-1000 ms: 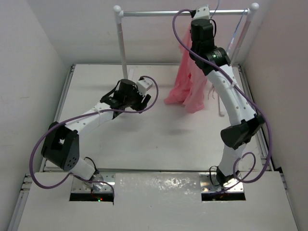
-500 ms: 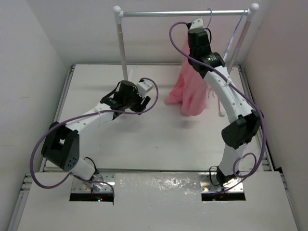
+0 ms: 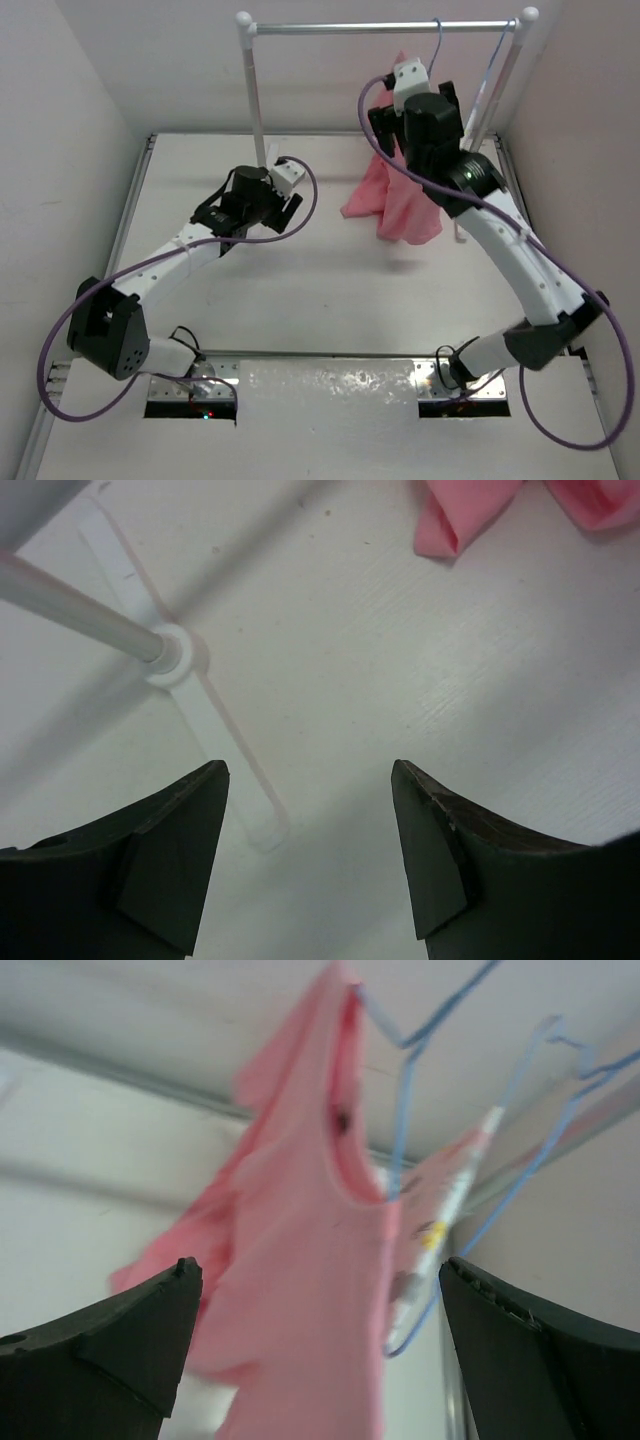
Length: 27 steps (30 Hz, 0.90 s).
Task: Place the t-shirt on the hanger
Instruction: Place the hanger at the clothesline, then reset both arms
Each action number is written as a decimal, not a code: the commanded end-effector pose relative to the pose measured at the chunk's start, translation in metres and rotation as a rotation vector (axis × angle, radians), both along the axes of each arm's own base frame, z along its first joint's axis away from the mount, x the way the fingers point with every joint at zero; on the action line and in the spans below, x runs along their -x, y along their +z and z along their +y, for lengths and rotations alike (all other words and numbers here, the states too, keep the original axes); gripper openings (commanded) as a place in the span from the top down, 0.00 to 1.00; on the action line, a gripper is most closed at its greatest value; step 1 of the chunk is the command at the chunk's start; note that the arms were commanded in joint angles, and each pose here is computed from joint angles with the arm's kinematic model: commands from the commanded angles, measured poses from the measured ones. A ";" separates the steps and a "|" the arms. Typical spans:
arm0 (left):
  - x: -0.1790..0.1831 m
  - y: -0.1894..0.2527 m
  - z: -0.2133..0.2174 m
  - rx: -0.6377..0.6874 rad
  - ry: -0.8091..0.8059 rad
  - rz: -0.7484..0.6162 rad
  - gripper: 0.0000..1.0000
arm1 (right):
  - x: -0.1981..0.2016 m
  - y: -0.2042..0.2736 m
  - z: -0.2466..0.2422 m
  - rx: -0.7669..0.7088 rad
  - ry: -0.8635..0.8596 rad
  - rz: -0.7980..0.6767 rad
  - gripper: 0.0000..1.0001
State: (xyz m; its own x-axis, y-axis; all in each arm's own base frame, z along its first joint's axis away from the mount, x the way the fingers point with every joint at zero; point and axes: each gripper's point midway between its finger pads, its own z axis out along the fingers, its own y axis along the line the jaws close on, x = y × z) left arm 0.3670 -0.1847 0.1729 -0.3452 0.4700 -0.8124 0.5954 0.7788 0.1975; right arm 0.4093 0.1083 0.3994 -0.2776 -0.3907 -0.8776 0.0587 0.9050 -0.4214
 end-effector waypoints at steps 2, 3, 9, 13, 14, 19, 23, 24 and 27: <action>-0.011 0.022 0.050 0.002 0.209 -0.102 0.36 | 0.043 -0.019 0.067 -0.129 0.425 0.025 0.01; -0.017 0.028 0.064 0.020 0.281 -0.129 0.34 | 0.065 -0.013 0.072 -0.188 0.514 -0.016 0.01; -0.031 0.029 0.175 0.156 0.605 -0.100 0.34 | 0.143 -0.129 0.146 -0.314 1.104 0.035 0.01; -0.029 0.032 0.222 0.147 0.754 -0.123 0.34 | 0.155 -0.218 0.133 -0.357 1.038 0.154 0.01; -0.029 0.033 0.227 0.138 0.780 -0.137 0.32 | 0.153 -0.230 0.127 -0.386 0.980 0.174 0.01; -0.026 0.015 0.233 0.153 0.835 -0.131 0.33 | 0.130 -0.303 0.065 -0.313 0.558 0.274 0.01; -0.029 -0.005 0.225 0.202 0.799 -0.118 0.33 | 0.126 -0.334 0.011 -0.240 0.262 0.280 0.01; -0.028 -0.011 0.223 0.202 0.794 -0.106 0.33 | 0.130 -0.345 -0.002 -0.227 0.215 0.271 0.01; -0.029 -0.017 0.221 0.206 0.789 -0.088 0.34 | 0.137 -0.358 -0.023 -0.273 0.164 0.237 0.01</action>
State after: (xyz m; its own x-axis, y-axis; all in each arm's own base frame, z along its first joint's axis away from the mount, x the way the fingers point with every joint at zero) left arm 0.3786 0.0394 0.1360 -0.5319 -0.0198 -0.8466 -0.1539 0.9853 0.0736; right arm 0.2628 0.1155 0.0355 -0.4775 -0.3223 -0.8174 -0.3515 0.9227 -0.1585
